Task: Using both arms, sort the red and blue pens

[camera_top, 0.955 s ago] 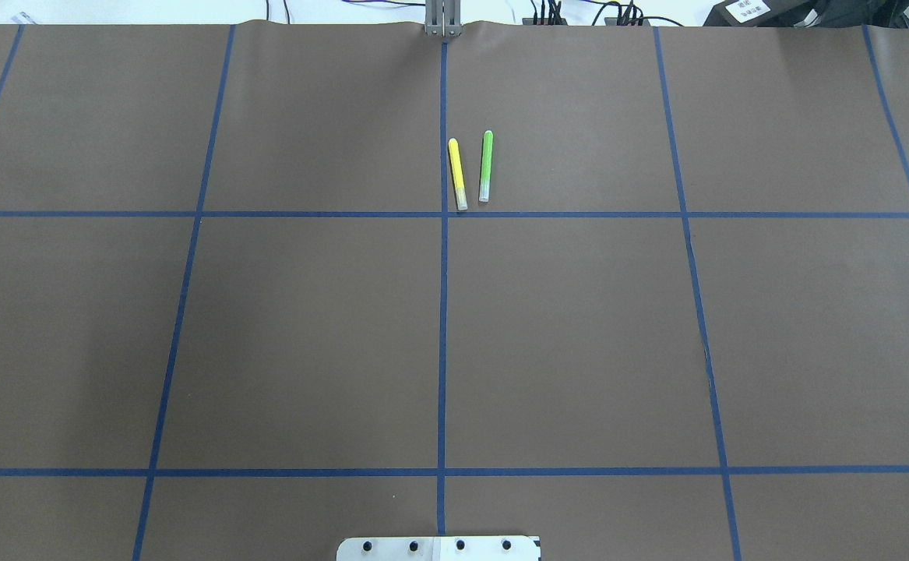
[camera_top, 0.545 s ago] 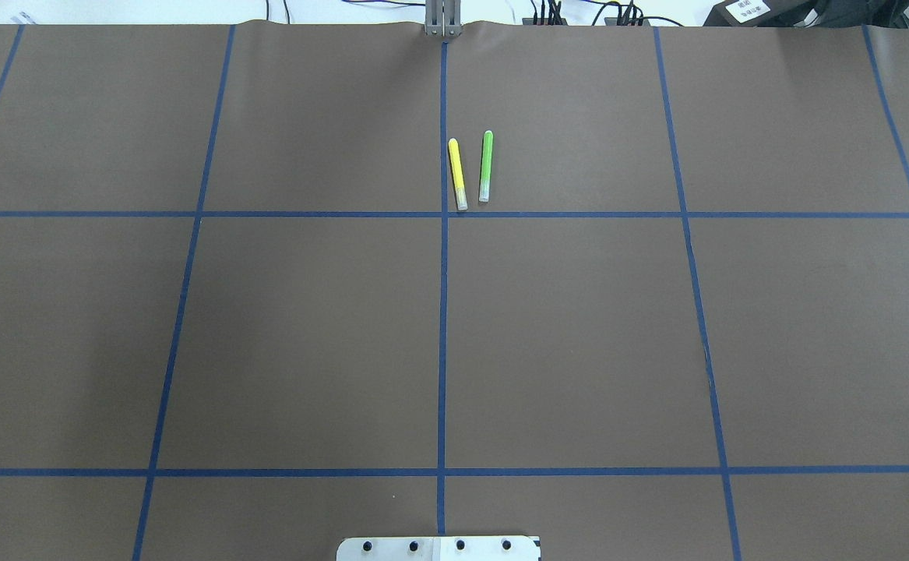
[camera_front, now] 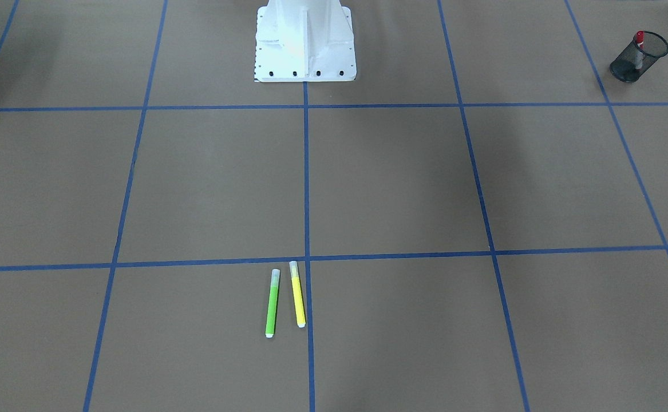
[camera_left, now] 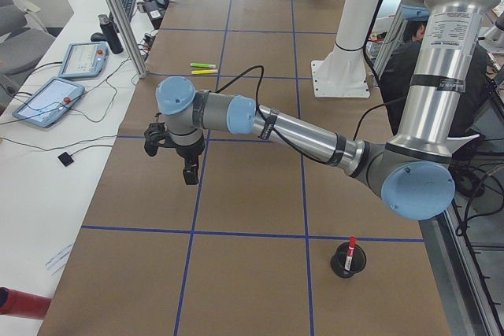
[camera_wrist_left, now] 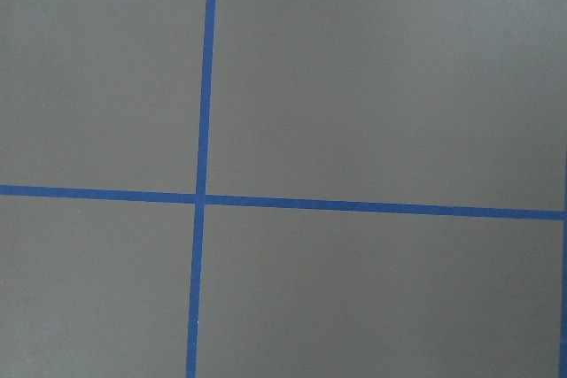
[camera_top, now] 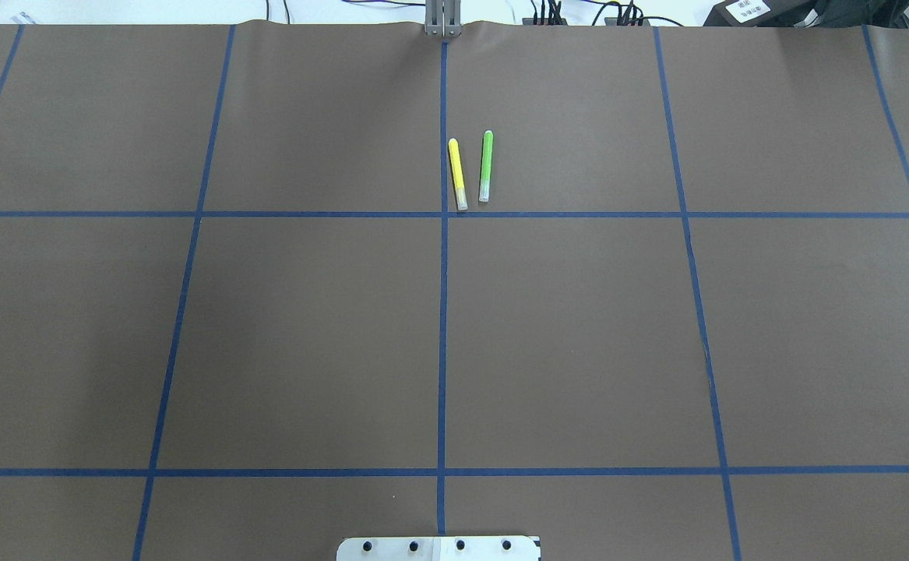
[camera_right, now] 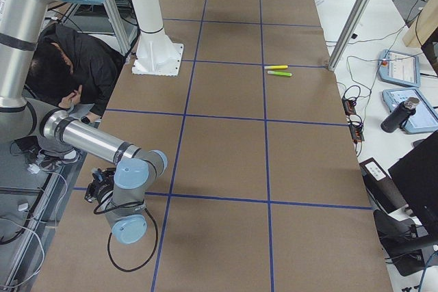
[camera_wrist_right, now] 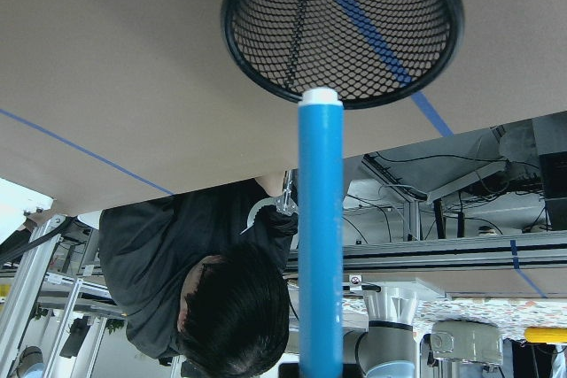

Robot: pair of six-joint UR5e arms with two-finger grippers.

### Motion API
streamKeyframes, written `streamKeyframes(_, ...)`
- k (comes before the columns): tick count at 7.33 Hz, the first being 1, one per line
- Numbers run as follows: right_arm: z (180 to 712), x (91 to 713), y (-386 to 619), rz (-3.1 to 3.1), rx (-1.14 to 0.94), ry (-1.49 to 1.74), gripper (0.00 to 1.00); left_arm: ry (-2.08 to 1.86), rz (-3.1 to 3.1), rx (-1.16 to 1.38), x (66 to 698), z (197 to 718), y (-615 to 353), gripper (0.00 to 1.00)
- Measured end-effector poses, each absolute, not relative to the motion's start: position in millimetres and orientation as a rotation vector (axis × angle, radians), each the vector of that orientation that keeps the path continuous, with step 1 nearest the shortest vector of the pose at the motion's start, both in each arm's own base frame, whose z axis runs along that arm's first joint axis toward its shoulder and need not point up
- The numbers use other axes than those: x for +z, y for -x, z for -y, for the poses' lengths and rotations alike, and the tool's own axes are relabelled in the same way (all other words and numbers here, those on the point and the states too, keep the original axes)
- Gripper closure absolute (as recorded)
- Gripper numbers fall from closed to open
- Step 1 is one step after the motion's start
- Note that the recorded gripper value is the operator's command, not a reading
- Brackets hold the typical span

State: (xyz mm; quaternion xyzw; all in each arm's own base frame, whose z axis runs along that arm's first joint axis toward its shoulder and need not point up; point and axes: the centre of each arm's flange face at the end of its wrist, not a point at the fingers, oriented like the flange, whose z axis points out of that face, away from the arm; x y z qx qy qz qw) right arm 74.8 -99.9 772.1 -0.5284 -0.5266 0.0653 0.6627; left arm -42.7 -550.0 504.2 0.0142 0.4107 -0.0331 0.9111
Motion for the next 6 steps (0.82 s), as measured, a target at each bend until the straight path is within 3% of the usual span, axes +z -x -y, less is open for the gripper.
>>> streamKeyframes(3, 111.7, 780.9, -75.3, 1.187, 0.138, 1.153, 0.00, -0.022, -0.846, -0.070, 508.3, 549.0, 42.7, 0.00)
streamKeyframes(6, 175.6, 776.6, -86.6, 1.097, 0.145, 1.031, 0.00, -0.004, -0.844, -0.078, 520.2, 541.4, 43.6, 0.00)
